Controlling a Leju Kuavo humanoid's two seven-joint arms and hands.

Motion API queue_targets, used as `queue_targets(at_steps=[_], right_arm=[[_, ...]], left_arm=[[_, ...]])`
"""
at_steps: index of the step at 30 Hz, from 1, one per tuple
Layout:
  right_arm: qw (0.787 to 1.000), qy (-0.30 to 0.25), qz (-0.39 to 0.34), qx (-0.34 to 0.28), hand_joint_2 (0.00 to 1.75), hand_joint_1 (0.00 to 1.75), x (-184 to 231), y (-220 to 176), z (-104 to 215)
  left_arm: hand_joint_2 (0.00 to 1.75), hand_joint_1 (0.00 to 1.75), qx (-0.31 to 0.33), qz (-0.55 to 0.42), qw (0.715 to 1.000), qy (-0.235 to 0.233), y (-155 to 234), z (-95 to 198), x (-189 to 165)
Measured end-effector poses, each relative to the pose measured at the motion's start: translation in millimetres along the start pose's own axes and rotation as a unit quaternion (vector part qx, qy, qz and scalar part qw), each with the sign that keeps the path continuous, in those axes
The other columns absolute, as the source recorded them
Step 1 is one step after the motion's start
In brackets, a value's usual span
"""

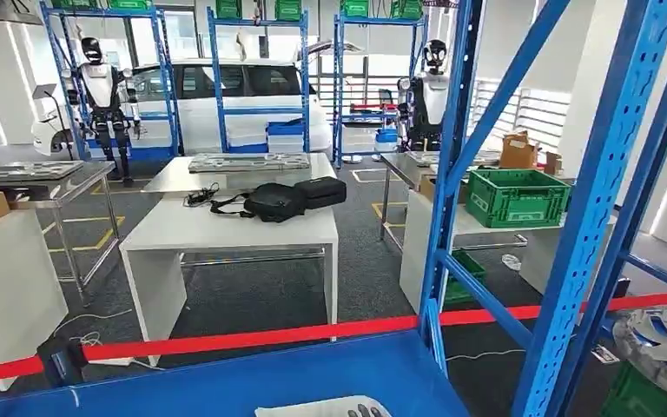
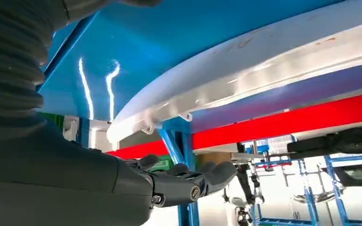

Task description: Take the parts from the cabinet and place them on the table.

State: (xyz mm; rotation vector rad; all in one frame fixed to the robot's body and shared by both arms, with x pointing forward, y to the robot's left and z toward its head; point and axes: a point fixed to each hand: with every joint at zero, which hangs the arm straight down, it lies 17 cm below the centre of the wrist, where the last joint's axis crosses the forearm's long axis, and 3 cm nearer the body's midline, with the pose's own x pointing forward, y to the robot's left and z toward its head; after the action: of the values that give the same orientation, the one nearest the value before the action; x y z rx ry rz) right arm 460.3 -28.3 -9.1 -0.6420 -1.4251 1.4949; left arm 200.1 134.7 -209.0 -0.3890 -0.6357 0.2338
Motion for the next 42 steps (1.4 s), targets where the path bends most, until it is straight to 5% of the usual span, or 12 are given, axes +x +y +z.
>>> queue_targets(at_steps=[15,16,40,42], right_arm=[[1.0,0.003,-0.002,0.008,1.75,0.0,-2.8,9.9,5.5],[1.0,0.003,0.0,0.007,0.0,0.0,-3.8,8.2,4.6],[1.0,0.002,-0.002,0.008,0.0,0.02,-4.0,9.6,5.4],[1.0,0.001,-0.002,0.01,0.0,1.73,-3.6,10.5,5.6]], left_arm=[[0.0,0.0,-0.001,0.0,1.0,0.002,-0.6,0.8,-2.3],[0.0,0.0,-0.003,0.0,1.0,-0.001,-2.9,-0.3,0.5],[0.0,0.0,-0.003,0.0,1.0,0.0,-2.1,-0.1,0.0],[0.0,0.0,-0.003,0.0,1.0,-0.001,-2.1,-0.1,0.2]])
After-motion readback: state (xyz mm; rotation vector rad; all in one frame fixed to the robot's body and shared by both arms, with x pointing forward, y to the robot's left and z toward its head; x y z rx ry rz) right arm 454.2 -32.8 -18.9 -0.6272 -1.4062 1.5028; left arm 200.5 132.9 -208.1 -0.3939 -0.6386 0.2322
